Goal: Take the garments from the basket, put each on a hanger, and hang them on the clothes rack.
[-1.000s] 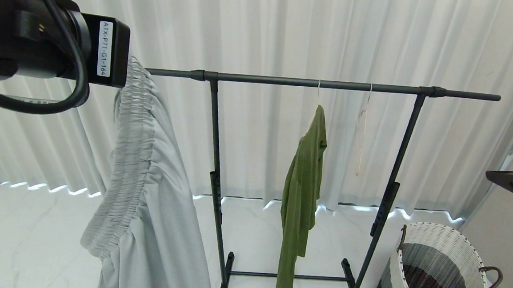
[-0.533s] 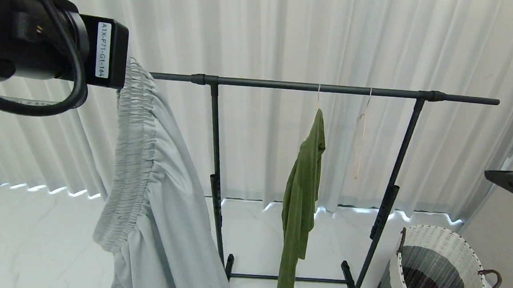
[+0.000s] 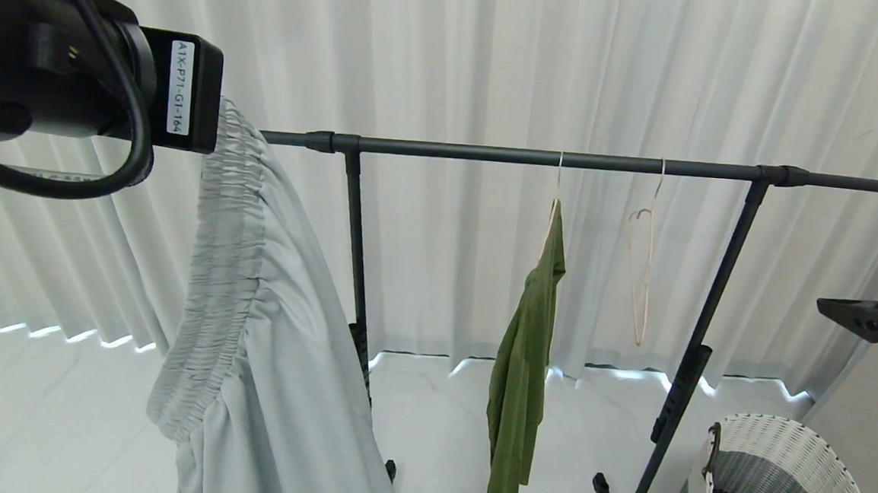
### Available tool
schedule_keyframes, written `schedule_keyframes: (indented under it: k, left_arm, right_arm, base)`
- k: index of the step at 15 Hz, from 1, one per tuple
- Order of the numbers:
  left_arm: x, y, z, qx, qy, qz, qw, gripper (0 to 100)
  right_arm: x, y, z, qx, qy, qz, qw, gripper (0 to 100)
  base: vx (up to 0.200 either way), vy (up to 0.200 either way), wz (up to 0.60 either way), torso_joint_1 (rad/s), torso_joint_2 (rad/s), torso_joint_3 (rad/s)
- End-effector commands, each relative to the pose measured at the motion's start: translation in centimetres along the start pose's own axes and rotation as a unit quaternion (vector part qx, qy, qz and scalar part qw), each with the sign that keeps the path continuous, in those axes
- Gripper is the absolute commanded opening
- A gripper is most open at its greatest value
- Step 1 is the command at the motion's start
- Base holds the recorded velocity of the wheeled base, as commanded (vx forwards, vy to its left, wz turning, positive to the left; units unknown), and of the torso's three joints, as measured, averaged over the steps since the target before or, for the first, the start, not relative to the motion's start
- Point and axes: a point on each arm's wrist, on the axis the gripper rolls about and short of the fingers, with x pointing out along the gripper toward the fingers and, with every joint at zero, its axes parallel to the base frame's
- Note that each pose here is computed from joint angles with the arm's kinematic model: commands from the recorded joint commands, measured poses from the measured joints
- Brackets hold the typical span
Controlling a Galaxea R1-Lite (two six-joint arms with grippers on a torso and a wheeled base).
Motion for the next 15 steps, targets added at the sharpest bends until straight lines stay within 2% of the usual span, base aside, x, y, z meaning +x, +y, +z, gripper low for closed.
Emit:
schedule_keyframes:
  k: [1, 6, 9, 11, 13, 15]
  left_arm:
    - [0.1, -0.1, -0.1, 0.001, 0.002, 0.0, 1.0, 0]
    - [0.4, -0.1, -1.2, 0.013, 0.022, 0.003, 0.9997, 0]
    - [0.0, 0.6, -4.1, 0.032, 0.054, 0.007, 0.998, 0]
    - [-0.4, 1.0, -5.4, 0.03, 0.051, 0.007, 0.9982, 0]
    - [-0.6, 1.3, -6.9, 0.027, 0.044, 0.005, 0.9987, 0]
    - [-0.5, 1.4, -7.8, 0.032, 0.053, 0.004, 0.9981, 0]
  right_arm:
    - [0.4, 0.2, -0.1, 0.003, 0.006, 0.005, 1.0, 100]
    - [2.7, 1.2, 0.1, 0.027, 0.027, 0.017, 0.9991, 100]
    - [4.2, 2.0, 0.3, 0.047, 0.032, 0.02, 0.9981, 100]
    - [5.0, 2.6, 0.2, 0.063, 0.042, 0.026, 0.9968, 100]
    - [6.8, 3.8, 0.3, 0.1, 0.051, 0.034, 0.9931, 100]
    - [9.1, 5.2, 0.3, 0.13, 0.061, 0.036, 0.989, 100]
  base:
    - [0.2, 0.0, 0.0, 0.007, 0.01, -0.012]
    - [0.2, 0.0, 0.0, 0.003, 0.0, 0.0]
    - [0.0, 0.0, 0.0, 0.0, 0.0, 0.0]
    - [0.0, 0.0, 0.0, 0.0, 0.0, 0.0]
    - [0.0, 0.0, 0.0, 0.0, 0.0, 0.0]
    - [0.0, 0.0, 0.0, 0.0, 0.0, 0.0]
